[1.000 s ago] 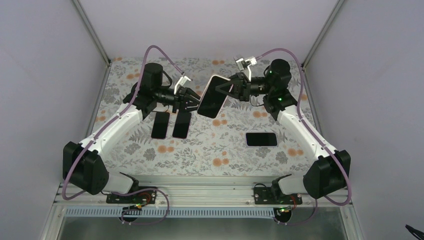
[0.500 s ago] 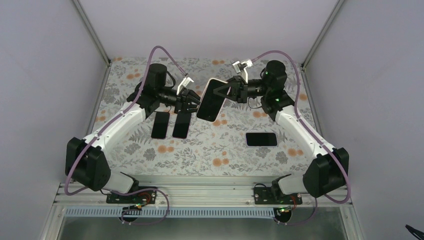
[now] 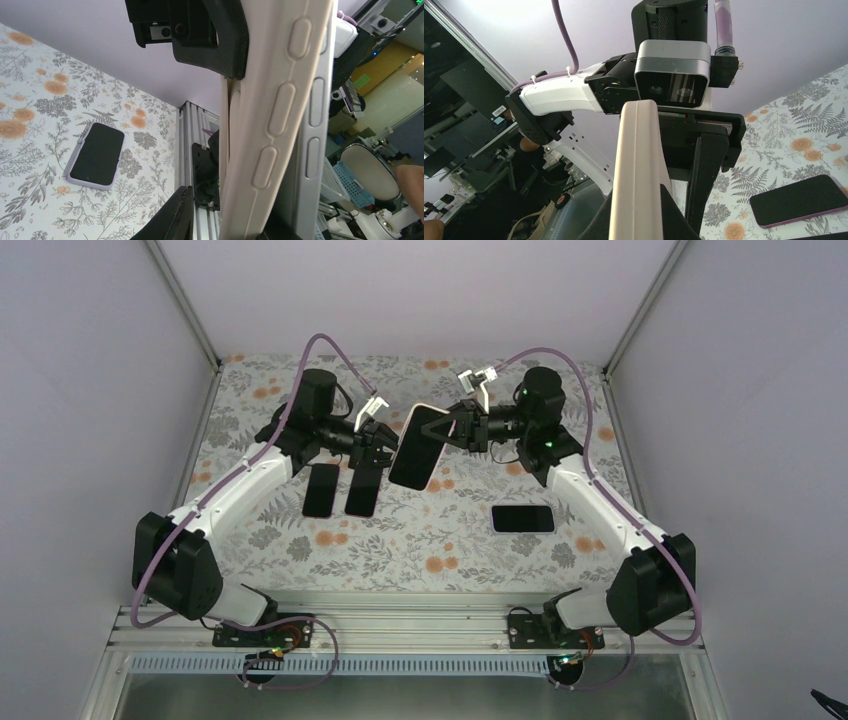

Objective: Take the phone out of the phone case
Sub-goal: Remove the phone case from the phone.

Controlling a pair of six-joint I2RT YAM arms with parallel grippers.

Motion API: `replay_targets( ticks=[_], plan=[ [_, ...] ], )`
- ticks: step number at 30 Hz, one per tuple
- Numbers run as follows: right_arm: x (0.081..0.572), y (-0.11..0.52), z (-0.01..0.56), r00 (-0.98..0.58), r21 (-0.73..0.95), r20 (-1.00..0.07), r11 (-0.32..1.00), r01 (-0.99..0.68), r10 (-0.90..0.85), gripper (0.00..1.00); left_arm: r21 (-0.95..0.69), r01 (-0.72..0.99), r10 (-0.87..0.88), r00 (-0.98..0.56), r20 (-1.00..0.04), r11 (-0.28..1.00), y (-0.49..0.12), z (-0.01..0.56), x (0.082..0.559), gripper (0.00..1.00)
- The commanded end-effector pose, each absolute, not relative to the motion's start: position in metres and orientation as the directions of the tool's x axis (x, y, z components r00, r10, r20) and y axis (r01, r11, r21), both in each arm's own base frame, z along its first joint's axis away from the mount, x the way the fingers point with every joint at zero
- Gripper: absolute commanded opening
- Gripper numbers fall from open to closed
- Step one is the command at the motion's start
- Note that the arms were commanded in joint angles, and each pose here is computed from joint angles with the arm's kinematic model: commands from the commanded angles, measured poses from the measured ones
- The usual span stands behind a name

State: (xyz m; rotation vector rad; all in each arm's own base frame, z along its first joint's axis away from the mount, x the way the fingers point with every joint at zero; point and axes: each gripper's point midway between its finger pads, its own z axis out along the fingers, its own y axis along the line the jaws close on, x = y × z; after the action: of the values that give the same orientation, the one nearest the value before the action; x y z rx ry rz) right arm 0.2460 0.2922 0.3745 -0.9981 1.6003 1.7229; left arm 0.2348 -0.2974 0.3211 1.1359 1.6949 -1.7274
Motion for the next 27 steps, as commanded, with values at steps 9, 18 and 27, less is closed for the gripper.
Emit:
replay_targets(
  ticks=[9, 18, 27],
  plan=[
    [0.168, 0.331, 0.339, -0.553, 0.632, -0.775, -0.342, -0.696, -0.307, 0.04, -0.451, 0.871, 0.173, -0.422, -0.890, -0.196, -0.319, 0.353, 0.225, 0.11],
    [0.209, 0.321, 0.357, -0.562, 0.609, -0.793, -0.254, -0.752, -0.237, 0.22, -0.527, 0.841, 0.115, -0.515, -0.849, -0.122, -0.299, 0.353, 0.247, 0.02],
    [0.266, 0.292, 0.388, -0.552, 0.560, -0.828, -0.084, -0.824, -0.104, 0.63, -0.576, 0.815, 0.082, -0.571, -0.817, -0.064, -0.290, 0.343, 0.262, 0.02]
  ],
)
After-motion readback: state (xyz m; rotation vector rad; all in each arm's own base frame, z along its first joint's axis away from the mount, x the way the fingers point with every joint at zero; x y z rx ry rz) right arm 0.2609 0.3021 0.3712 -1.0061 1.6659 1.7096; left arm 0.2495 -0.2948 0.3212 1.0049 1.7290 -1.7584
